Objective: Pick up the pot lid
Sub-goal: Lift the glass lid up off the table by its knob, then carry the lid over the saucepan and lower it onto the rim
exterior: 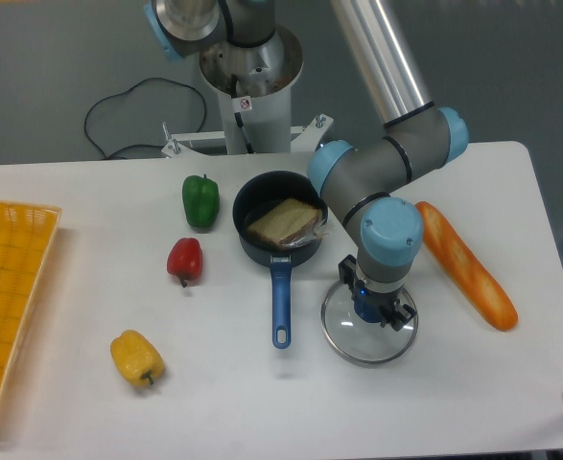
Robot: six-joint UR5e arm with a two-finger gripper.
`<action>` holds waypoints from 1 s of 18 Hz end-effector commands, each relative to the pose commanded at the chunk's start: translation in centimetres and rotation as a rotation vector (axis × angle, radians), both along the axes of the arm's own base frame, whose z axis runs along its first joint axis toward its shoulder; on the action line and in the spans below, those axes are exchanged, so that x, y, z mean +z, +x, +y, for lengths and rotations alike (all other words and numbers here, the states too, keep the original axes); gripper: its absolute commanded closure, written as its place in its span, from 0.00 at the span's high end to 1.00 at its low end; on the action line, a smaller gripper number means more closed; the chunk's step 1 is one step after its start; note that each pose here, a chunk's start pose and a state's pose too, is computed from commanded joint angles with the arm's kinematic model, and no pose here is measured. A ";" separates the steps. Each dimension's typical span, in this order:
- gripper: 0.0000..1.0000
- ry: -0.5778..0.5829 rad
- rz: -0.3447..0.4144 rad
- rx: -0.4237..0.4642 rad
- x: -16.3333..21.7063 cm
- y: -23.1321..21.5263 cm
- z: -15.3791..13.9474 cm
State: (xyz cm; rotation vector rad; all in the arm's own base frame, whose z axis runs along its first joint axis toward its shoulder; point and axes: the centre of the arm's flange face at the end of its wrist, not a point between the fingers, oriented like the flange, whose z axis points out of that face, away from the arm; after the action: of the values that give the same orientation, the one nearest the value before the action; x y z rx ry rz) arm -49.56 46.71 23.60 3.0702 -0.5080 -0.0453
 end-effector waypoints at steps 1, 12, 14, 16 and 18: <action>0.39 -0.005 -0.008 -0.009 0.4 -0.1 0.1; 0.39 -0.008 -0.052 -0.030 6.9 0.8 1.0; 0.39 0.004 -0.038 -0.038 8.7 1.6 1.1; 0.39 0.014 -0.041 -0.042 10.4 2.4 0.9; 0.39 0.016 -0.039 -0.055 12.2 3.5 1.3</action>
State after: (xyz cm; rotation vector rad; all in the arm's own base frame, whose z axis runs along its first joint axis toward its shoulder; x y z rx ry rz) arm -46.06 47.97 35.79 3.0782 -0.5975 0.0091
